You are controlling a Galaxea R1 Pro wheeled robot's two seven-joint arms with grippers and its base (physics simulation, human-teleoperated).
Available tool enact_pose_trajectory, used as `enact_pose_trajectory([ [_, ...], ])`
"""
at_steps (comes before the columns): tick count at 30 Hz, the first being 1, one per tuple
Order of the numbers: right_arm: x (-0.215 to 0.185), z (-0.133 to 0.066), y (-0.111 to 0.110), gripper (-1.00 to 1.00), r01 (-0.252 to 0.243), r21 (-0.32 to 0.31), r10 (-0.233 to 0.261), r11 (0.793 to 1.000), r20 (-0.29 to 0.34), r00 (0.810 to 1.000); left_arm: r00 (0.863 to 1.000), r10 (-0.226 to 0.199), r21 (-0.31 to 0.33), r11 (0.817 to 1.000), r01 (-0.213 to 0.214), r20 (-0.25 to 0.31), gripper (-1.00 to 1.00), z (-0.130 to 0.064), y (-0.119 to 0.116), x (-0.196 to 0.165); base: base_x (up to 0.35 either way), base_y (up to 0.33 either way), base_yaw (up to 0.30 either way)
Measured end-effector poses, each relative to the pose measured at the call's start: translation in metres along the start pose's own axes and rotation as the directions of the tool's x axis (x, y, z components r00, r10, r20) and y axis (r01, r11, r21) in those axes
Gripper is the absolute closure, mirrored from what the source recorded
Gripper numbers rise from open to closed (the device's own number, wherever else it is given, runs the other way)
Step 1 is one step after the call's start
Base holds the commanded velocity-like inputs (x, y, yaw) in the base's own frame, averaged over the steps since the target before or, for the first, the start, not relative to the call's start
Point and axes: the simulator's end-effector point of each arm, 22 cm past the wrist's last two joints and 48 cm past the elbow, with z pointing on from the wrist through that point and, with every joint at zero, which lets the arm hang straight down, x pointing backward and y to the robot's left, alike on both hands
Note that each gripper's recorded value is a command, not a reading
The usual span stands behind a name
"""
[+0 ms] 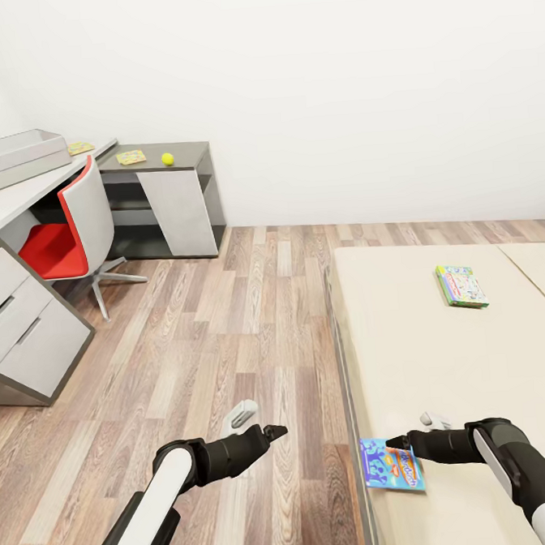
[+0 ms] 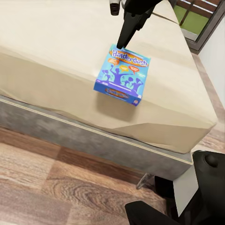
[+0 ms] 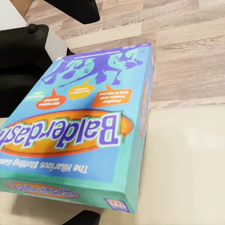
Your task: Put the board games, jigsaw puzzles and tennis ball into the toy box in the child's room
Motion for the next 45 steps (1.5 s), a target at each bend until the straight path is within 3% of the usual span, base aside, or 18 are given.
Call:
enact_pose_trajectory([
  [32, -0.008, -0.005, -0.002, -1.00, 0.009, 0.007, -0.009, 1.000, 0.017, 1.000, 1.000, 0.000, 0.000, 1.000, 0.000, 0.000, -1.00, 0.000, 0.000, 0.000, 0.000, 0.000, 0.000],
  [37, -0.023, -0.018, -0.007, -1.00, 0.025, 0.021, -0.026, 0.999, 0.054, 0.998, 1.000, 0.000, -0.001, 1.000, 0.000, 0.000, -1.00, 0.000, 0.000, 0.000, 0.000, 0.000, 0.000],
  [45, -0.074, -0.067, -0.021, -1.00, 0.029, 0.054, -0.040, 0.998, 0.211, 0.977, 1.000, 0.000, 0.001, 1.000, 0.000, 0.000, -1.00, 0.000, 0.000, 0.000, 0.000, 0.000, 0.000],
])
